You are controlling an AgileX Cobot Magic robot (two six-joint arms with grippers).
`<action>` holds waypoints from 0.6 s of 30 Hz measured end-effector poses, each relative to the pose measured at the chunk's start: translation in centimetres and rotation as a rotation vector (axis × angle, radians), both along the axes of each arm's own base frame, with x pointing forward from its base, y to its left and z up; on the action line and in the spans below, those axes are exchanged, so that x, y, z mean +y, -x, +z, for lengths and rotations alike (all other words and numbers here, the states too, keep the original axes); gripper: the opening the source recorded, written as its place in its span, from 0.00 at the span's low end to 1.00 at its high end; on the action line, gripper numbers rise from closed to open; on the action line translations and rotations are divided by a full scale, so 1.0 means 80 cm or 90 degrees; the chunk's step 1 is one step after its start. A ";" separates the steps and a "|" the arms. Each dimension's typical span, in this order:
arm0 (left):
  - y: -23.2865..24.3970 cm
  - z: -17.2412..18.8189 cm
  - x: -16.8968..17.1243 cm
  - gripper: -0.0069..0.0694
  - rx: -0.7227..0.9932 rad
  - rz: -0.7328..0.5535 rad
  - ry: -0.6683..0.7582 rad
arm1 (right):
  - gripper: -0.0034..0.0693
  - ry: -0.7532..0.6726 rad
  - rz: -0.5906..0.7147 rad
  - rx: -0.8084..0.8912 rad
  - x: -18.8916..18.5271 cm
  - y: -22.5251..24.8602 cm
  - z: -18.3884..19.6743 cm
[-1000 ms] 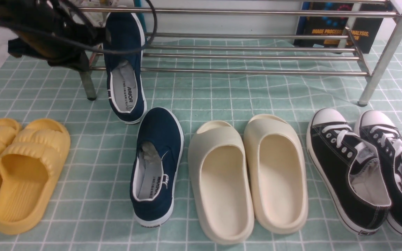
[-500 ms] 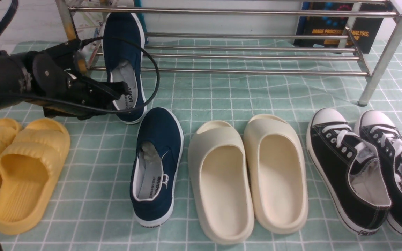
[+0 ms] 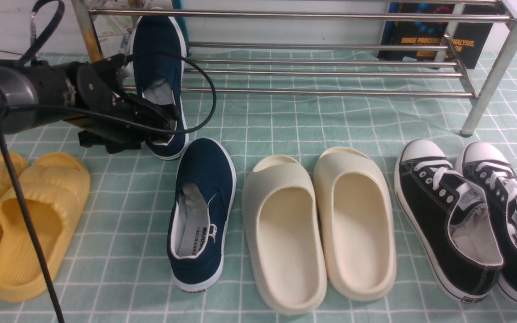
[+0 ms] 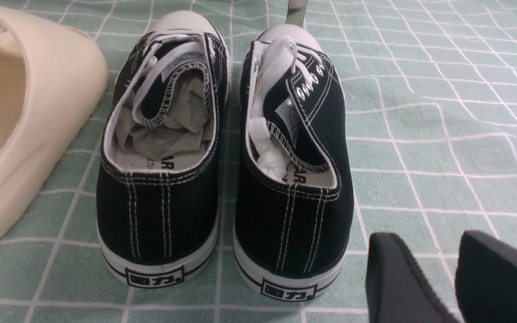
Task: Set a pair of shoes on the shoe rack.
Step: Use the left arm to put a shoe into the shoe rack
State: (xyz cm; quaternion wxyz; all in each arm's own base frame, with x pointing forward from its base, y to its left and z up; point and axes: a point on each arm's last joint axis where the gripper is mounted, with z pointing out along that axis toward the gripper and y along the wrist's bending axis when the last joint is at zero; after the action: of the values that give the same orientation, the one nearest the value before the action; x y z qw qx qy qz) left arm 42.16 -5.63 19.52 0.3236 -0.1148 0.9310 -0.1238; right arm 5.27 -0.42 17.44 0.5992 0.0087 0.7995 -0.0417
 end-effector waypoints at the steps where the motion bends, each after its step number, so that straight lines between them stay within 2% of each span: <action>1: -0.001 -0.003 0.000 0.52 0.004 0.002 0.002 | 0.39 0.000 0.000 0.000 0.000 0.000 0.000; 4: -0.002 -0.001 0.000 0.34 -0.001 0.002 0.002 | 0.39 0.000 0.000 0.000 0.000 0.000 0.000; 5: -0.002 -0.001 0.000 0.33 -0.001 0.002 0.002 | 0.39 0.000 0.000 0.000 0.000 0.000 0.000; 6: -0.003 -0.001 0.000 0.21 -0.002 0.001 -0.001 | 0.39 0.000 0.000 0.000 0.000 0.000 0.000; 8: -0.004 0.000 0.000 0.12 0.001 0.000 -0.002 | 0.39 0.000 0.000 0.000 0.000 0.000 0.000; 15: -0.016 0.039 -0.004 0.12 0.024 -0.027 -0.005 | 0.39 0.000 0.000 0.000 0.000 0.000 0.000; 18: -0.029 0.082 -0.006 0.12 -0.006 -0.042 -0.012 | 0.39 0.000 0.000 0.000 0.000 0.000 0.000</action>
State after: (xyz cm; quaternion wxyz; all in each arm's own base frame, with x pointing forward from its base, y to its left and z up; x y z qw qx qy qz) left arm 44.49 -6.10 26.10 0.3249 -0.0801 0.9339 -0.1262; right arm 5.27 -0.42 17.44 0.5992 0.0087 0.7995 -0.0417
